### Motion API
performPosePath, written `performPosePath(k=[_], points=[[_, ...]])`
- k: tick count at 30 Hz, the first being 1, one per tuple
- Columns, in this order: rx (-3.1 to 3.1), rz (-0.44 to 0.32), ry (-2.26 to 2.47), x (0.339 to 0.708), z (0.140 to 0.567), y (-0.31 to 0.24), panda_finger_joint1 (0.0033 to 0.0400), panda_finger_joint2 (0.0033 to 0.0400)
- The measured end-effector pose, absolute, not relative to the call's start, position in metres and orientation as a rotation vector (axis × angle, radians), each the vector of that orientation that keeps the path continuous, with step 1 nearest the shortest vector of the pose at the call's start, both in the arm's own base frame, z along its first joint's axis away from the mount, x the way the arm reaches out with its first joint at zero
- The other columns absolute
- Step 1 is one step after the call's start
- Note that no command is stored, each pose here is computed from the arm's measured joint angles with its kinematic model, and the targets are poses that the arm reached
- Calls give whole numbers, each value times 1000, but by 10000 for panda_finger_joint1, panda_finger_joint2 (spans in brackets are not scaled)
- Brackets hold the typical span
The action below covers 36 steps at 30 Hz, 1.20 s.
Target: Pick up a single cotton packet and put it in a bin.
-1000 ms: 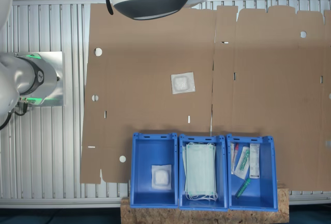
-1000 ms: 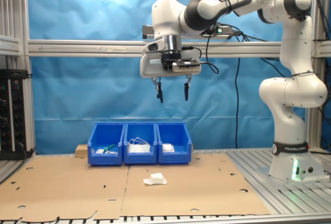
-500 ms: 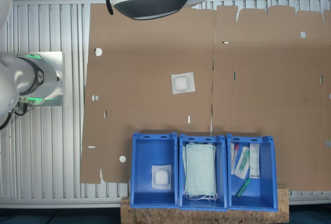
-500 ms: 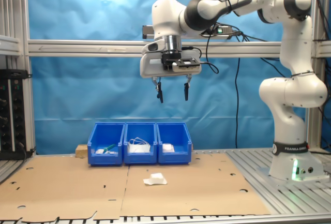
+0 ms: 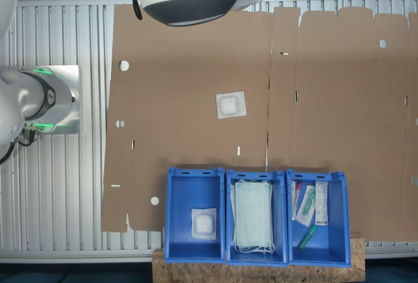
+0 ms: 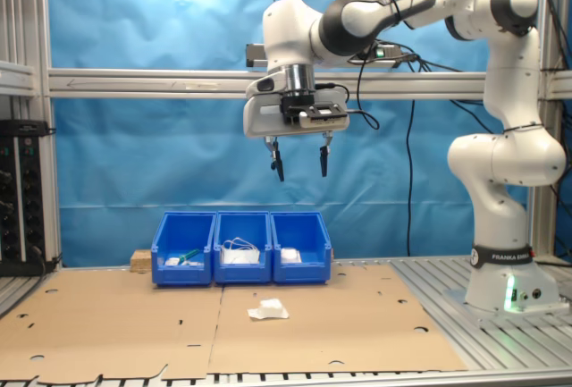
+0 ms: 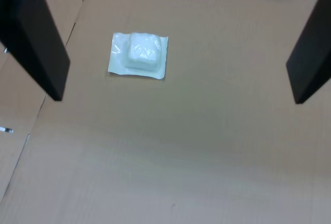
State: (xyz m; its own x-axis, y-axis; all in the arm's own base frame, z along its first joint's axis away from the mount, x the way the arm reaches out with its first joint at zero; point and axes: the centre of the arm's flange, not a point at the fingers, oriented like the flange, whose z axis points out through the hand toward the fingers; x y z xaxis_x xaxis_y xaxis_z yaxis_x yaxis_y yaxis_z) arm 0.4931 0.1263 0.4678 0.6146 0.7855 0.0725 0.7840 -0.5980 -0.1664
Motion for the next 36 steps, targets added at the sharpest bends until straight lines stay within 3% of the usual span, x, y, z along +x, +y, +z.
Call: performPosePath(k=[16,36], points=[[-2777,92,-1506,495,432,109,400,400],[-2876,187,-1745,529,333,82,400,400]])
